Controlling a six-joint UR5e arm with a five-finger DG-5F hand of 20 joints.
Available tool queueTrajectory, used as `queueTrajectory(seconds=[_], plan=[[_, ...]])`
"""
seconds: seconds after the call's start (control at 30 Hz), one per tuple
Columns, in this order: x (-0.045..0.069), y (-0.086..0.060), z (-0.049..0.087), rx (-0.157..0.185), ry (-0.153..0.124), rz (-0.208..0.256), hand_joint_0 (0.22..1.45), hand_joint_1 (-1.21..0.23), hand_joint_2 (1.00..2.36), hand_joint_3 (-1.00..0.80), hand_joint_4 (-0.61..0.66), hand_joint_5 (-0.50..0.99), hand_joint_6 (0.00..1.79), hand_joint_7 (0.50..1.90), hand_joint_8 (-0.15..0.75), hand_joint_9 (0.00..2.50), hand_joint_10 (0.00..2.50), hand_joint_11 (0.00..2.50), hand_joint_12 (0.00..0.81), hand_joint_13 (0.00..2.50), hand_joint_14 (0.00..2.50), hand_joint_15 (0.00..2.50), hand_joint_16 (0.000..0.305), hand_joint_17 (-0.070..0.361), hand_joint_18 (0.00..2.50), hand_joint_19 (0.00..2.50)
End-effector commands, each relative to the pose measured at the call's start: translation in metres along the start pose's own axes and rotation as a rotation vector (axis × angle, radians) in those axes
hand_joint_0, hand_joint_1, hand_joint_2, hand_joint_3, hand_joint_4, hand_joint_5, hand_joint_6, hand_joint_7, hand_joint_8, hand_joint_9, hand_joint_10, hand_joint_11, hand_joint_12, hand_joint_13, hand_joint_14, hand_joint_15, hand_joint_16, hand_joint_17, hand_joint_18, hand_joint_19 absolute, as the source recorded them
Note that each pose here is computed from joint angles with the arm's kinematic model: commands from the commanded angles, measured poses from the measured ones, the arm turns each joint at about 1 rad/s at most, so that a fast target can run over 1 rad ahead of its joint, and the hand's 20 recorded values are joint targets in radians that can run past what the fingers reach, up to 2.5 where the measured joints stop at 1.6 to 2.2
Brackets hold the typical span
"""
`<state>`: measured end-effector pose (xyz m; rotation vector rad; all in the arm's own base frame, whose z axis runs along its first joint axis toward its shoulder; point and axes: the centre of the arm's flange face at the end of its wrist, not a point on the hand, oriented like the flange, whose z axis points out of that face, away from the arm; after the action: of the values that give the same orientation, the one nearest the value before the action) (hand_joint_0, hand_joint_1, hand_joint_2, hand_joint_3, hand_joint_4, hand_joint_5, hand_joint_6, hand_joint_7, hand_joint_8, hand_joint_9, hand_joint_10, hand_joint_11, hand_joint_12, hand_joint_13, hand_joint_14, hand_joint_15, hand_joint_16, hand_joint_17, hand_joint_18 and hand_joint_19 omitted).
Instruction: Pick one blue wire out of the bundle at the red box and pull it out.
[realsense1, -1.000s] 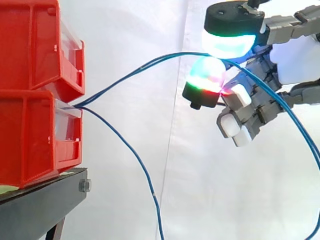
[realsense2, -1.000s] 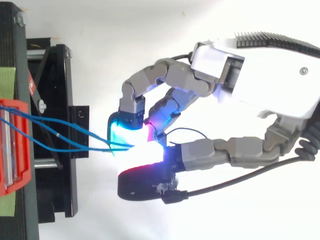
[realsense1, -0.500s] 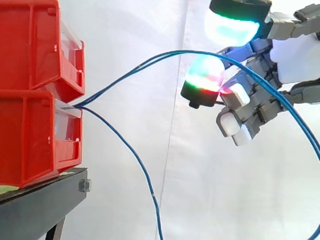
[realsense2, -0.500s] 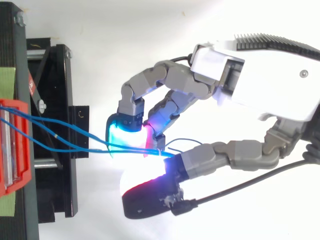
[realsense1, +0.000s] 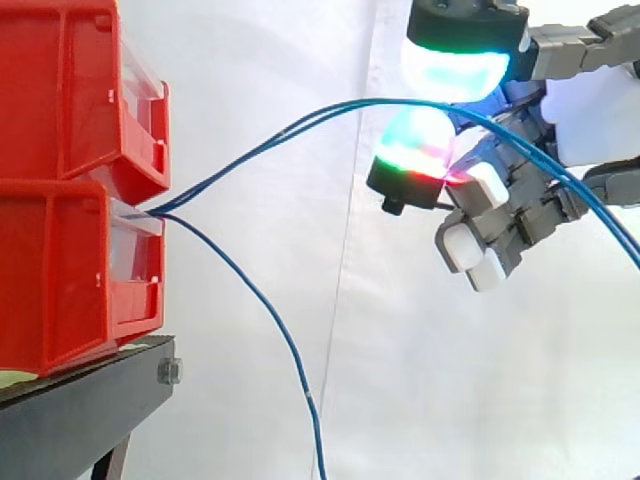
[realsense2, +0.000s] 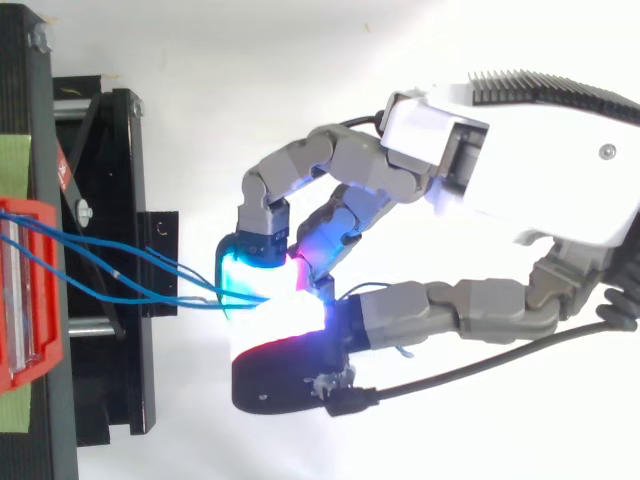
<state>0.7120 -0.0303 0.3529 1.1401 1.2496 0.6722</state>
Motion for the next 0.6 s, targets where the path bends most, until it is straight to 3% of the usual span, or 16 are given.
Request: queueTrajectory(seconds=[0.0, 0.27, 0.4, 0.47, 0.57], plan=[[0.0002, 0.0005, -0.0002, 0.000, 0.000, 0.000, 0.59, -0.69, 1.01, -0.28, 0.20, -0.11, 0.94, 1.05, 0.381, 1.10, 0.01, 0.81, 0.431, 0.96, 0.02, 0.54, 0.053, 0.120, 0.87, 0.49], [0.0003, 0.0005, -0.0002, -0.001, 0.001, 0.000, 0.62, -0.83, 1.02, -0.24, 0.18, -0.12, 0.94, 1.05, 0.374, 1.08, 0.01, 0.81, 0.431, 0.96, 0.02, 0.55, 0.052, 0.118, 0.89, 0.48], [0.0003, 0.0005, -0.0002, -0.001, 0.001, -0.002, 0.63, -0.86, 1.01, -0.35, 0.20, -0.13, 0.95, 1.00, 0.360, 1.04, 0.02, 0.81, 0.424, 0.94, 0.02, 0.55, 0.052, 0.117, 0.88, 0.49], [0.0003, 0.0005, -0.0002, -0.001, 0.001, -0.002, 0.60, -0.83, 1.01, -0.42, 0.21, -0.14, 0.95, 1.00, 0.357, 1.04, 0.01, 0.81, 0.423, 0.94, 0.02, 0.55, 0.052, 0.117, 0.87, 0.50], [0.0010, -0.0011, 0.0000, 0.002, 0.002, -0.003, 0.53, -0.67, 1.00, -0.50, 0.22, -0.13, 0.94, 0.98, 0.370, 1.06, 0.01, 0.81, 0.435, 0.94, 0.02, 0.55, 0.055, 0.125, 0.87, 0.51]])
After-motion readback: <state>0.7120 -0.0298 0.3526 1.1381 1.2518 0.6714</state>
